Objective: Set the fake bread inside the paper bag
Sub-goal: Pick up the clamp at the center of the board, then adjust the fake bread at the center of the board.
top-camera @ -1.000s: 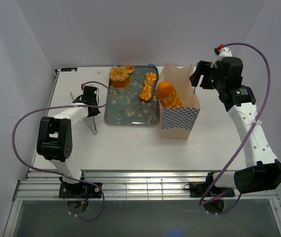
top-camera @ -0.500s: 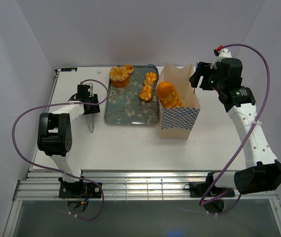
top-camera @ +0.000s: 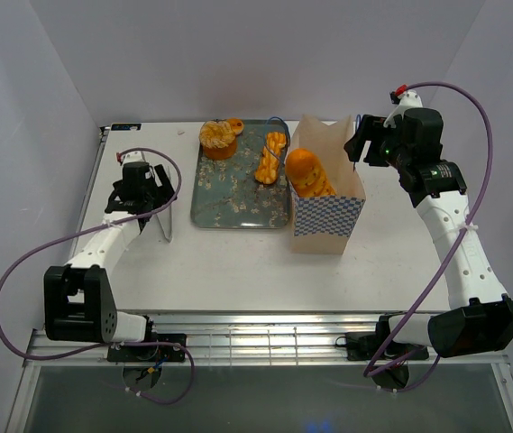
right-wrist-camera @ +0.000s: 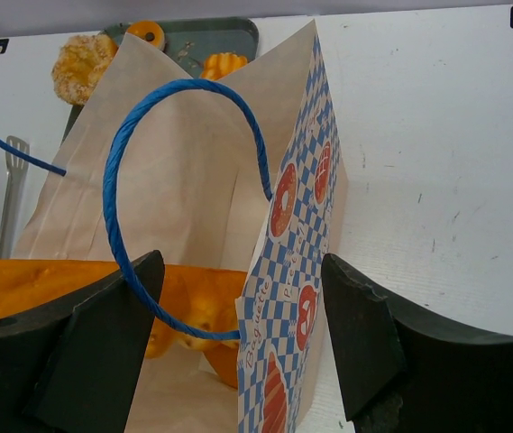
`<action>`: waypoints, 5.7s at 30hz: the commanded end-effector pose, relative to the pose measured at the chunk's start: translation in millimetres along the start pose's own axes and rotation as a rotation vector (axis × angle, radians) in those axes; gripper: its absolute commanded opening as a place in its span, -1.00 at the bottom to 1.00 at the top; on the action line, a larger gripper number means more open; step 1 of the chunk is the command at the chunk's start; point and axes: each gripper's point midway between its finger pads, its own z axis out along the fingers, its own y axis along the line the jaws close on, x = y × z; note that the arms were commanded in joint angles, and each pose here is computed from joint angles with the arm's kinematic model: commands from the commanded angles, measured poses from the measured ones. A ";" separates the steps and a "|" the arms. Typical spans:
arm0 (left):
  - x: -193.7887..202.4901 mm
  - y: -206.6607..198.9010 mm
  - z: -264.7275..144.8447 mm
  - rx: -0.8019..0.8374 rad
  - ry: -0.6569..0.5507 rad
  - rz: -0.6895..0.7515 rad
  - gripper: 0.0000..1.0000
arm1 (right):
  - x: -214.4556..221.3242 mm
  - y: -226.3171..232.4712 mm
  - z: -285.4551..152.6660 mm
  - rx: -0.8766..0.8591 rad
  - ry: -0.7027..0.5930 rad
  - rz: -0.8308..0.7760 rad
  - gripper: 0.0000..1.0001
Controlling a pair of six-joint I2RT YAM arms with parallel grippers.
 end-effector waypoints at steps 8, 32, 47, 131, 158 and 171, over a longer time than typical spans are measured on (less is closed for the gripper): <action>68.4 23.3 22.4 -0.157 0.108 -0.185 0.96 | -18.6 13.6 -8.1 -0.053 -0.067 -0.003 0.52; 96.8 25.2 73.2 -0.271 0.183 -0.079 0.14 | -12.2 8.1 -2.8 -0.033 -0.056 -0.016 0.51; -27.0 -5.1 -19.9 -0.078 -0.059 -0.073 -0.15 | -13.3 5.6 -5.5 -0.015 -0.056 -0.018 0.52; -10.5 -235.3 -316.4 1.360 0.223 -0.072 0.04 | -16.4 16.5 13.3 -0.029 -0.017 -0.015 0.15; -37.3 -307.2 -255.6 1.263 0.198 -0.087 0.03 | -17.1 14.5 12.8 0.000 -0.025 -0.030 0.09; -54.0 -310.5 -268.3 1.297 0.129 -0.045 0.04 | -14.6 10.8 17.3 0.015 -0.014 -0.038 0.09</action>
